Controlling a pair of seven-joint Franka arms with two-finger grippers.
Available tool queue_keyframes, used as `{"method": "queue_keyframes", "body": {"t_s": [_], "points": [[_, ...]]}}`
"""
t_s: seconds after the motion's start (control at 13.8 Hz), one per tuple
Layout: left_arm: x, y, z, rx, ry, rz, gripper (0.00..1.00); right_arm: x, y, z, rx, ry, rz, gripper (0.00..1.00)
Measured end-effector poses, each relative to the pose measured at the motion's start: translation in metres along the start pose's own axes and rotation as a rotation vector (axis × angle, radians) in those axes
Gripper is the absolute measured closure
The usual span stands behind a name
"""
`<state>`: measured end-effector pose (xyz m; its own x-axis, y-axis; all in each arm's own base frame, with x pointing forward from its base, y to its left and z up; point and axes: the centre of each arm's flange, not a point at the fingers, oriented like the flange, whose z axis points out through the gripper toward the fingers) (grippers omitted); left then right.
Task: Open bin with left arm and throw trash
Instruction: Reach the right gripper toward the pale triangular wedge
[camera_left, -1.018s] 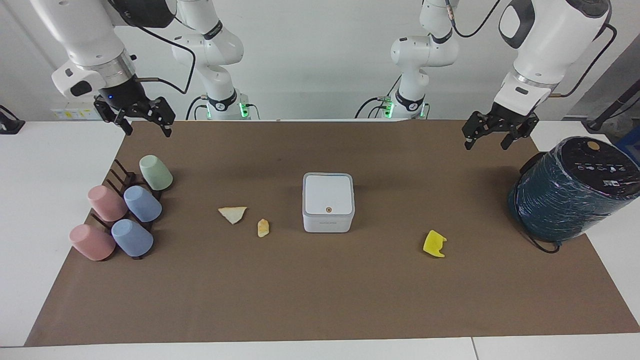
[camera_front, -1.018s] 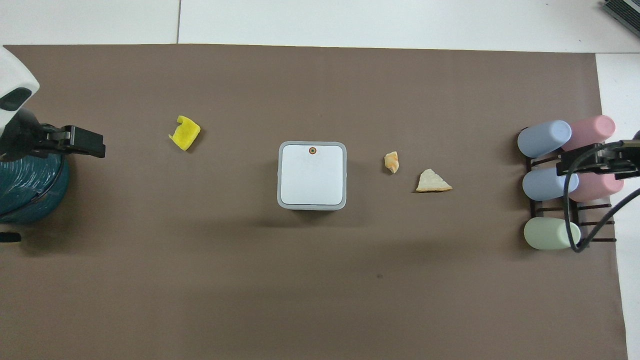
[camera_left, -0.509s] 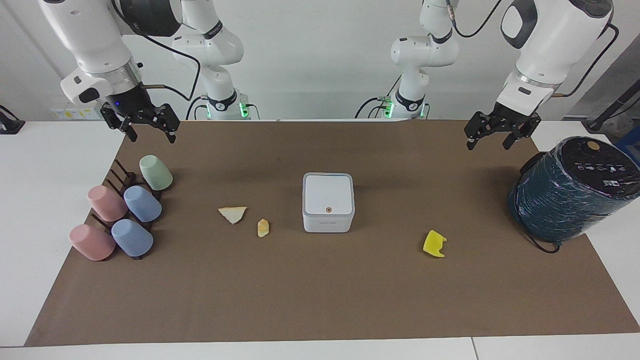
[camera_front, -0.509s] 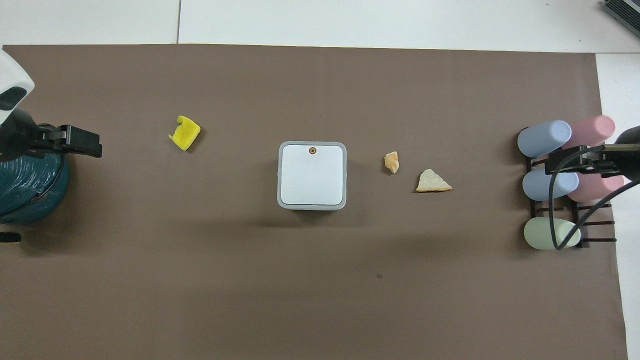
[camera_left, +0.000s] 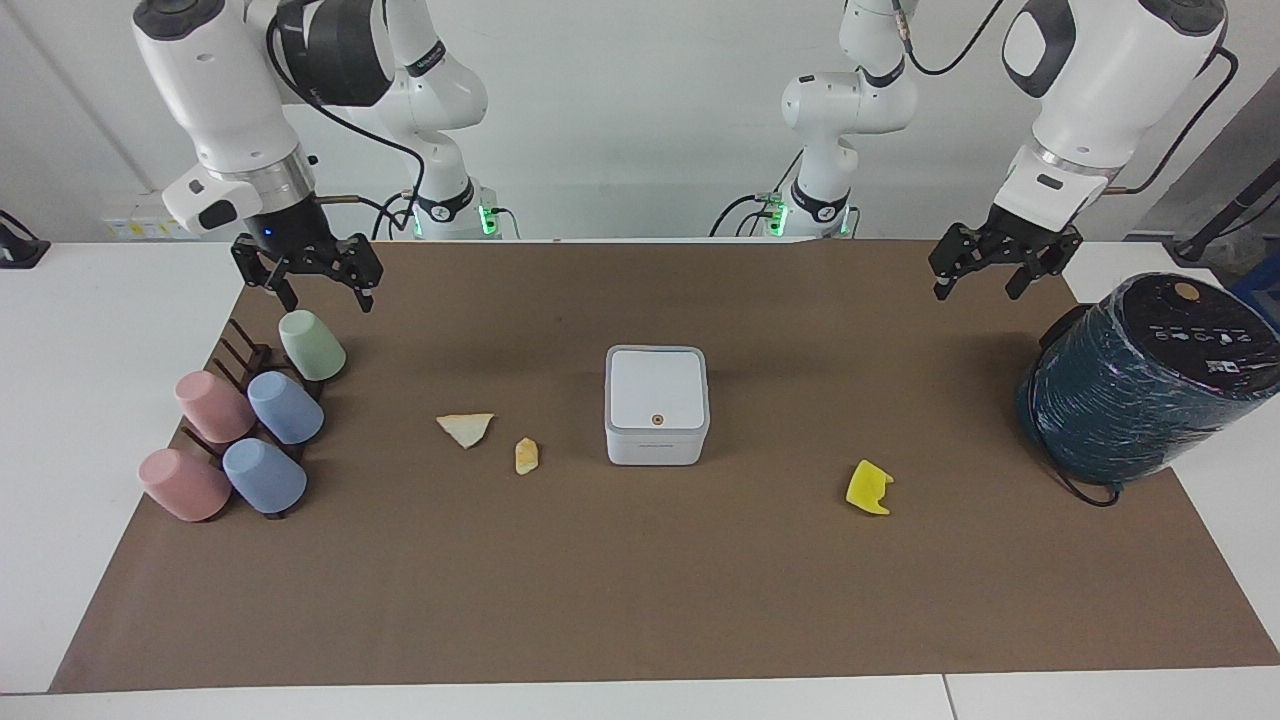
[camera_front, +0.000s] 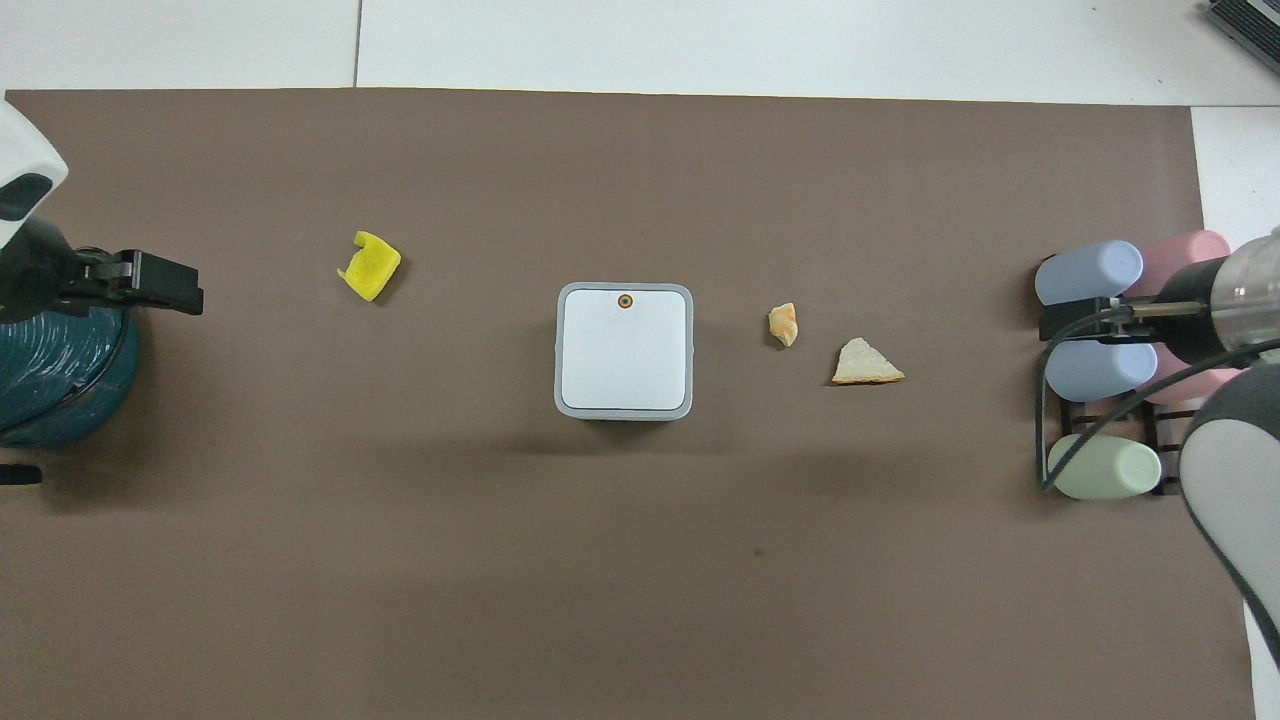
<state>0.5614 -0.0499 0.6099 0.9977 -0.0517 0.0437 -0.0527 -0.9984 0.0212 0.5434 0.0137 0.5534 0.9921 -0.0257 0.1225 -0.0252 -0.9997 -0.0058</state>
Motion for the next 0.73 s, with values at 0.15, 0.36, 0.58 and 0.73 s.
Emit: {"method": "queue_keyframes", "body": {"t_s": [0.15,0.36,0.58,0.73], "points": [[0.000,0.000,0.000,0.000,0.000,0.000,0.00,0.002,-0.017,0.037,0.004,0.011,-0.031,0.00],[0.000,0.000,0.000,0.000,0.000,0.001,0.00,0.009,-0.049,0.087,0.007,-0.006,-0.121,0.00],[0.000,0.007,0.000,-0.001,0.000,0.013,0.00,0.014,-0.059,0.142,0.009,-0.043,-0.409,0.00],[0.000,0.008,0.000,-0.001,-0.002,0.014,0.00,0.014,-0.056,0.176,0.012,-0.060,-0.577,0.00]]}}
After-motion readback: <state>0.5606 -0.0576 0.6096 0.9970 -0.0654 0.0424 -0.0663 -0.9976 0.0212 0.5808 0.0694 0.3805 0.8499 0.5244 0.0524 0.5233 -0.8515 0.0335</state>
